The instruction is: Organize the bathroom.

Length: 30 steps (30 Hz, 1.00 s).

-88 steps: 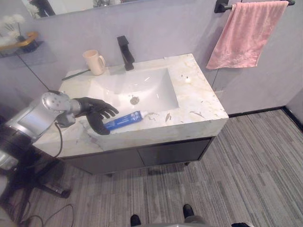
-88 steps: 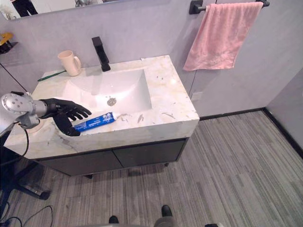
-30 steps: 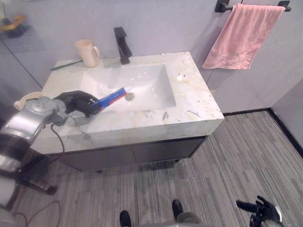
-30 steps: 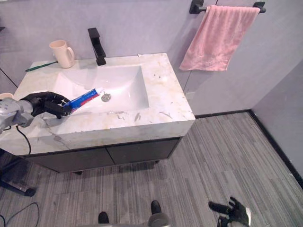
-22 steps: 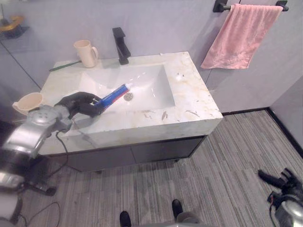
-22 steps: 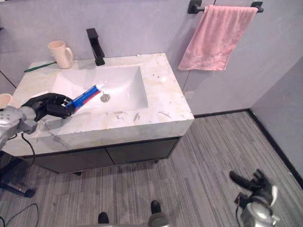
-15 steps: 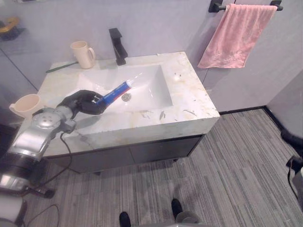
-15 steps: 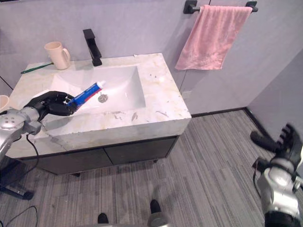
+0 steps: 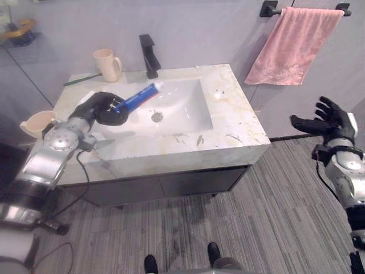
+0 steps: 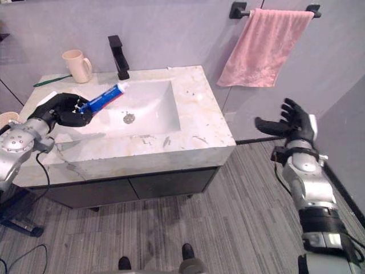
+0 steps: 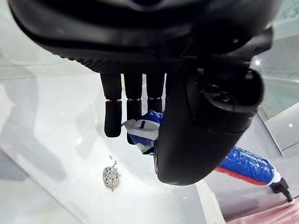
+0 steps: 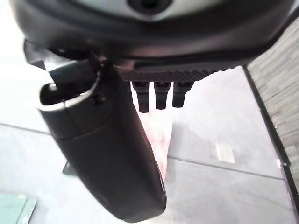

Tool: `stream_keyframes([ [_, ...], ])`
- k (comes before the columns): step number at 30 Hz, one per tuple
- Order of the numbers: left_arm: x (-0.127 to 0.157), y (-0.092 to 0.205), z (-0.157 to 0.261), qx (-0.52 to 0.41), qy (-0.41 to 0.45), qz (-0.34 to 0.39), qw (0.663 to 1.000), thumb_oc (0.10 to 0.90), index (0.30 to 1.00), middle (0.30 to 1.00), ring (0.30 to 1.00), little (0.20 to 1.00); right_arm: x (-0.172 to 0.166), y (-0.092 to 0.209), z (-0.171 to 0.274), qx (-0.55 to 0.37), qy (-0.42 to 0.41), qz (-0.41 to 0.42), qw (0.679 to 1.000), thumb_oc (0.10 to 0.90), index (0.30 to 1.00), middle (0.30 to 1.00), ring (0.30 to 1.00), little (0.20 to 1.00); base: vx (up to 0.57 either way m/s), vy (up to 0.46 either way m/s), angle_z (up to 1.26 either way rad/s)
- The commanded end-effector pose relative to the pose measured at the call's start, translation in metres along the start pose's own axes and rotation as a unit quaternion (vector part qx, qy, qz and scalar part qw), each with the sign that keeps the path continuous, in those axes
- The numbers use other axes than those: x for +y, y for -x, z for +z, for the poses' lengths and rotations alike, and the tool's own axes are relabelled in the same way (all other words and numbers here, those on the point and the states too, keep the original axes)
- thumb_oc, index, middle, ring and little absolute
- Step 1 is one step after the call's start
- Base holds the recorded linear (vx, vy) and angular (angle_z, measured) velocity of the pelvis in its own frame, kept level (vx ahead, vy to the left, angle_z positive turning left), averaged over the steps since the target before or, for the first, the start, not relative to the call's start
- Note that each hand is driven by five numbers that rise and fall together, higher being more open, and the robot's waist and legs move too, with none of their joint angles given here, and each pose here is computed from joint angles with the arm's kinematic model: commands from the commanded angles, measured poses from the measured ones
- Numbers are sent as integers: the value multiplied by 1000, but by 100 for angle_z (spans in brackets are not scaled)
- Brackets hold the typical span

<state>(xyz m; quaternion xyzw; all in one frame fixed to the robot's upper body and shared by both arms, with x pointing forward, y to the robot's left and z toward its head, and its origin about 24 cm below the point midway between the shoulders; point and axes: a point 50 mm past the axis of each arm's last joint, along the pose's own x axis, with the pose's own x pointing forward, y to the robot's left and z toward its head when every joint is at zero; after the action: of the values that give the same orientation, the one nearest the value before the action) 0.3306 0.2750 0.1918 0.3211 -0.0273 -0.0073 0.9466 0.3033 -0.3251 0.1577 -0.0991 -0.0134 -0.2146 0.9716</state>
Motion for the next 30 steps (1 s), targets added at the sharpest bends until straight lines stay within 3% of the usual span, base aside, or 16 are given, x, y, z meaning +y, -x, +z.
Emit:
stream_keyframes([
  [1, 33, -10, 89, -195, 0, 94, 976, 400, 300, 300, 300, 300, 3, -6, 88, -160, 5, 23, 987, 800, 900, 900, 900, 900, 39, -35, 7],
  [8, 25, -12, 91, -205, 22, 98, 974, 400, 300, 300, 300, 300, 28, -9, 112, -180, -13, 64, 982, 800, 900, 900, 900, 900, 25, -28, 4],
  [17, 1, -20, 90, -201, 137, 88, 966, 400, 300, 300, 300, 300, 74, -3, 148, -188, -148, 157, 958, 800, 900, 900, 900, 900, 18, -23, 3],
  [30, -10, -27, 112, -231, 121, 76, 962, 400, 300, 300, 300, 300, 109, 1, 176, -192, -141, 217, 947, 800, 900, 900, 900, 900, 27, -13, 5],
])
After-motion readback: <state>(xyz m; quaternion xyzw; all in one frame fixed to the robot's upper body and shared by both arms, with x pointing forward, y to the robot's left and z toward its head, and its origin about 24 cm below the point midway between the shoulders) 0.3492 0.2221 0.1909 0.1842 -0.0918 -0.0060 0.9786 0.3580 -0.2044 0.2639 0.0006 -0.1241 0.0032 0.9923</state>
